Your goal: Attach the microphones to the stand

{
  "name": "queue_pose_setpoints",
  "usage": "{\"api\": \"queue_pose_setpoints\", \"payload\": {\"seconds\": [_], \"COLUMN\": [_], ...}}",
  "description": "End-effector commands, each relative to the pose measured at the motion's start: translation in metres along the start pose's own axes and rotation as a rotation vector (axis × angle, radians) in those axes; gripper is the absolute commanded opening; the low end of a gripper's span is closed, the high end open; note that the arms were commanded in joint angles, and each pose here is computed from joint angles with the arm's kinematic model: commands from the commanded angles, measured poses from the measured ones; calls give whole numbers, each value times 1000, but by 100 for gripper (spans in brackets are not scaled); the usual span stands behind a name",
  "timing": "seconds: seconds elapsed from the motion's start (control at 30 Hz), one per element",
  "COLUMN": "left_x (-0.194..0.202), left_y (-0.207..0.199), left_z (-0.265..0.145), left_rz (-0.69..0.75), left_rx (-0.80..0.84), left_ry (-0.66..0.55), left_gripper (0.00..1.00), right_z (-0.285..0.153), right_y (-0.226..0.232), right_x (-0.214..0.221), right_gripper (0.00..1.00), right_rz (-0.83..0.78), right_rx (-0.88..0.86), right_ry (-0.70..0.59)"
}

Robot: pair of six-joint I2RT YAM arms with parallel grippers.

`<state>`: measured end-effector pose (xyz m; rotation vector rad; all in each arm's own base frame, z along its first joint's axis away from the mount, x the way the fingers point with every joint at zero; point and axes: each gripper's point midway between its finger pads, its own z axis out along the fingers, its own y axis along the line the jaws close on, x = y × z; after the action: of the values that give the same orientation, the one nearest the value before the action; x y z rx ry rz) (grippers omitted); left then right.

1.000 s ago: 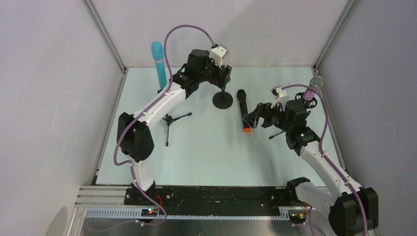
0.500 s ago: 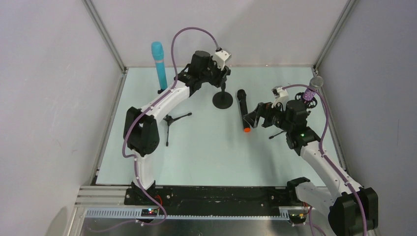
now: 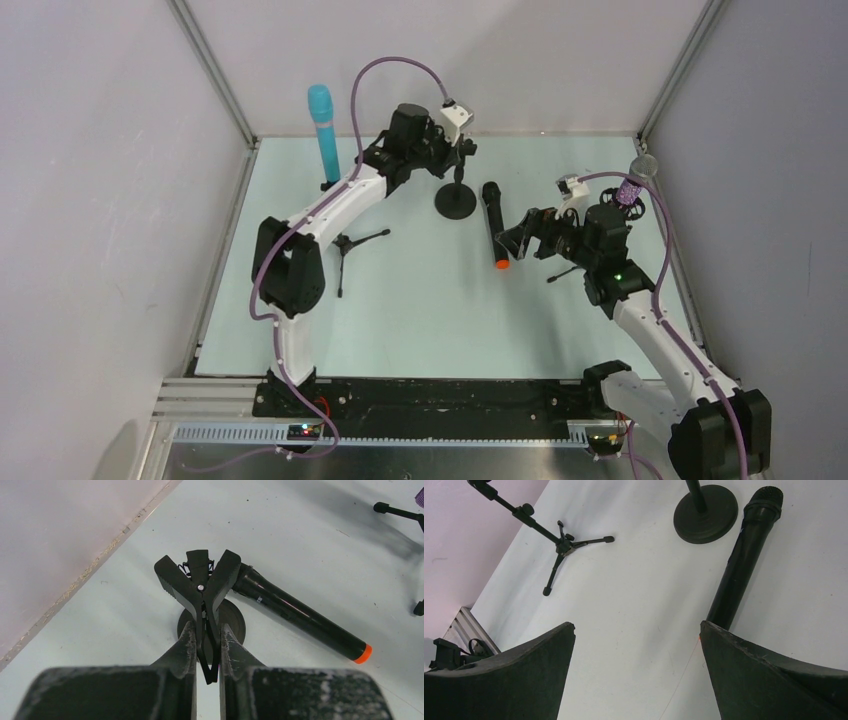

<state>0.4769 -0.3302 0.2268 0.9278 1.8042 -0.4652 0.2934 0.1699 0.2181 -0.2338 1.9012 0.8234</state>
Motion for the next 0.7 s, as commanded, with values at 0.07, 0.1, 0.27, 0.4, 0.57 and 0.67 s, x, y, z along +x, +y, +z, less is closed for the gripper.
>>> {"api": "queue_pose_setpoints", "payload": {"seconds": [0.07, 0.1, 0.27, 0.4, 0.57, 0.67], "left_x": [-44, -51, -61, -65, -64, -68], "left_y": [2, 1, -9, -24, -42, -56], "left_z": [-35, -42, -65, -81, -100, -114], "left_rz": [67, 72, 101, 140, 155, 167], "left_rx": [-21, -25, -21, -4, 30, 56], "left_ry": [-103, -117, -145, -159, -173, -196], "left_gripper": [0, 0, 0, 0, 0, 0], "right_z": [-4, -4, -5, -4, -5, -5], "right_y": [5, 5, 8, 8, 7, 7], "right_x": [-6, -7, -6, -4, 1, 2], "right_gripper": [99, 99, 99, 99, 100, 99], "right_rz": [0, 2, 15, 26, 38, 35], "right_rx": [-15, -15, -26, -29, -27, -27], "right_ry": [-29, -30, -26, -20, -15, -16]}}
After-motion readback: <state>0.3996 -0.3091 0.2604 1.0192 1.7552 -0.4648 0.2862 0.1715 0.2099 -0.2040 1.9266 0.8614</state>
